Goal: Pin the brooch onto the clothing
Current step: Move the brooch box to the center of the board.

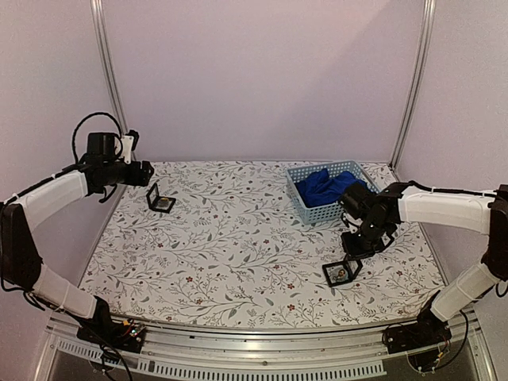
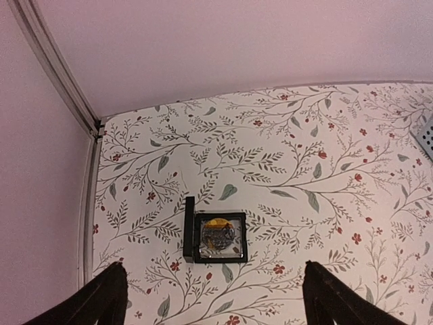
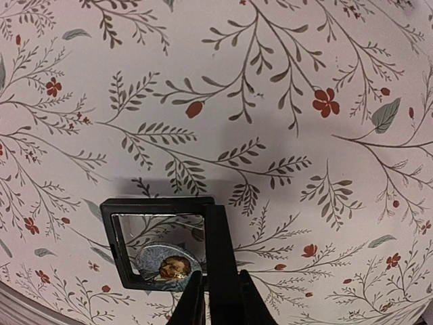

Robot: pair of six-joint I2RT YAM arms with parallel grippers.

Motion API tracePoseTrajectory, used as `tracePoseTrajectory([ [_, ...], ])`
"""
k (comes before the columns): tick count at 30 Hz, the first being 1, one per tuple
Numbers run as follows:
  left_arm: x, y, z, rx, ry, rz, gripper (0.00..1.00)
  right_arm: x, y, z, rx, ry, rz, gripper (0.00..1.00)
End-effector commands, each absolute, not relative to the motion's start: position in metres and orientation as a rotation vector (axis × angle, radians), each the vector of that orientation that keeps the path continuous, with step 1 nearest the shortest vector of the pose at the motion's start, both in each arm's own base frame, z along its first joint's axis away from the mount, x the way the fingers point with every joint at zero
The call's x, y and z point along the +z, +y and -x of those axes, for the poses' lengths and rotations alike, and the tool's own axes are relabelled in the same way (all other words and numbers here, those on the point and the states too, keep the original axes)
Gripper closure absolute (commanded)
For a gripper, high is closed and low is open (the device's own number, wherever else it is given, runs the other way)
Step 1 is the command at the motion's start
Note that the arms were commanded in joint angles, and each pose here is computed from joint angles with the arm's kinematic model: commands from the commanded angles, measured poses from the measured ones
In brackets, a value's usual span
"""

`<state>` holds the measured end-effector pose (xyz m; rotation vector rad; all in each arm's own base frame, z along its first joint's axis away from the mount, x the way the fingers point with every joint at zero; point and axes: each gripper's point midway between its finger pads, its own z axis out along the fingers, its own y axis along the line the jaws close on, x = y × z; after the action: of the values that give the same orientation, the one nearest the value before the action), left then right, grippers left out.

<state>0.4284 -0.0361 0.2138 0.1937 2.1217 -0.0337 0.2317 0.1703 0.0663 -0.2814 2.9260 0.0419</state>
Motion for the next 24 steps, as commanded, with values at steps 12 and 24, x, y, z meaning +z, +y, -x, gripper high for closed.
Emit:
tracePoseTrajectory([
  [12, 0.221, -0.045, -0.426, -0.076, 2.098, -0.211, 0.11, 0.095, 0.078, -0.314, -0.104, 2.835, 0.144, 0.97],
  [24, 0.221, -0.049, -0.427, -0.107, 2.097, -0.22, 0.11, 0.092, -0.031, -0.337, -0.165, 2.83, -0.035, 0.96],
])
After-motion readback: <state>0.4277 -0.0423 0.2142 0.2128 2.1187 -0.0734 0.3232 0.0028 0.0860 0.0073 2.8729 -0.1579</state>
